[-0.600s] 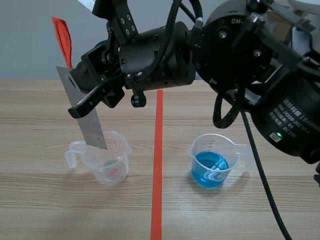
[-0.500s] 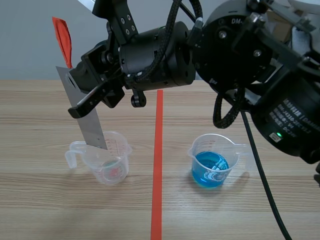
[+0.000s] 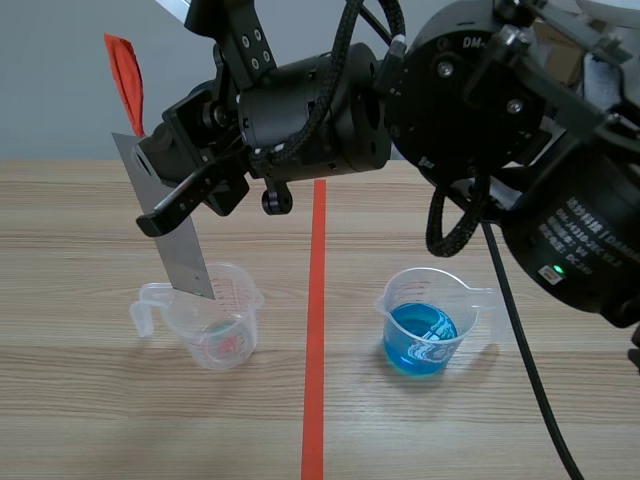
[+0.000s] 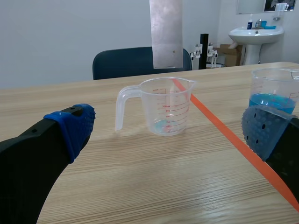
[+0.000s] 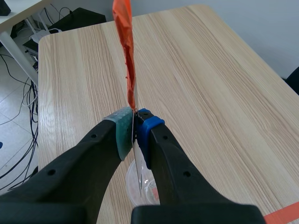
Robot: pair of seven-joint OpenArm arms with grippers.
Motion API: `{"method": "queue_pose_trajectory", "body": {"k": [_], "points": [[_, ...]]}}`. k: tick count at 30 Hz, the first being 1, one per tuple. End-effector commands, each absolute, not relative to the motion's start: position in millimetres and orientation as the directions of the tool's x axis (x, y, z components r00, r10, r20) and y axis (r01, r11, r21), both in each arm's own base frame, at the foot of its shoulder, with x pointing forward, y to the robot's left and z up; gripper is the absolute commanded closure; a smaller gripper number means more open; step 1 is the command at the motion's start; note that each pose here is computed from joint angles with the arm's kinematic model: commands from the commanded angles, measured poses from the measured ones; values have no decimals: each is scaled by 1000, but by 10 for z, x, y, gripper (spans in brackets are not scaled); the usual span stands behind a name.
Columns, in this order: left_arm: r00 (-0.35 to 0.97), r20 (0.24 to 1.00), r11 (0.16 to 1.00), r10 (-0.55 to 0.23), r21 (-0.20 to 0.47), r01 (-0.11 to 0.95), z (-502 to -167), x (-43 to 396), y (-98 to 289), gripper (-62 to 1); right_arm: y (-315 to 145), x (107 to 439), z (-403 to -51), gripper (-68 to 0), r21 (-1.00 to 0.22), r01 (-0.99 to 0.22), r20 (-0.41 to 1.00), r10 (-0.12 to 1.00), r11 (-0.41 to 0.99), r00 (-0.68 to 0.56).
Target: Do the redox reaction experiment. put the plate into the left beaker
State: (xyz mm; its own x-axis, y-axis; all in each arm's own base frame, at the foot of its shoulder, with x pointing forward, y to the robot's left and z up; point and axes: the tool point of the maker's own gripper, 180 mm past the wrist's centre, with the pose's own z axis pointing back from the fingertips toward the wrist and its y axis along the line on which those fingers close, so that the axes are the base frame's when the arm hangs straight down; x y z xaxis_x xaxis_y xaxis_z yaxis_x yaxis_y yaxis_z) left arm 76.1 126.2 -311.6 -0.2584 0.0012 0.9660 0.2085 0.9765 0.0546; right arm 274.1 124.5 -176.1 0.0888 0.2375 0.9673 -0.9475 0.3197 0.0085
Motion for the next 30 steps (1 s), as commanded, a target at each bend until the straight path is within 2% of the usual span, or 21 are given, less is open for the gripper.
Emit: {"method": "queue_pose_trajectory", "body": {"k": [1, 21, 30], "points": [[-313, 950, 976, 5, 63, 208, -2997, 743, 1270, -623, 1267, 2773, -1638, -6, -3, -948, 976, 205, 319, 66], [-314, 949, 977, 5, 63, 206, -2995, 745, 1274, -623, 1267, 2826, -1550, -6, -56, -940, 985, 175, 337, 4], [-314, 950, 975, 5, 65, 211, -2996, 744, 1263, -623, 1252, 2881, -1615, -6, -36, -936, 987, 161, 351, 23]]}}
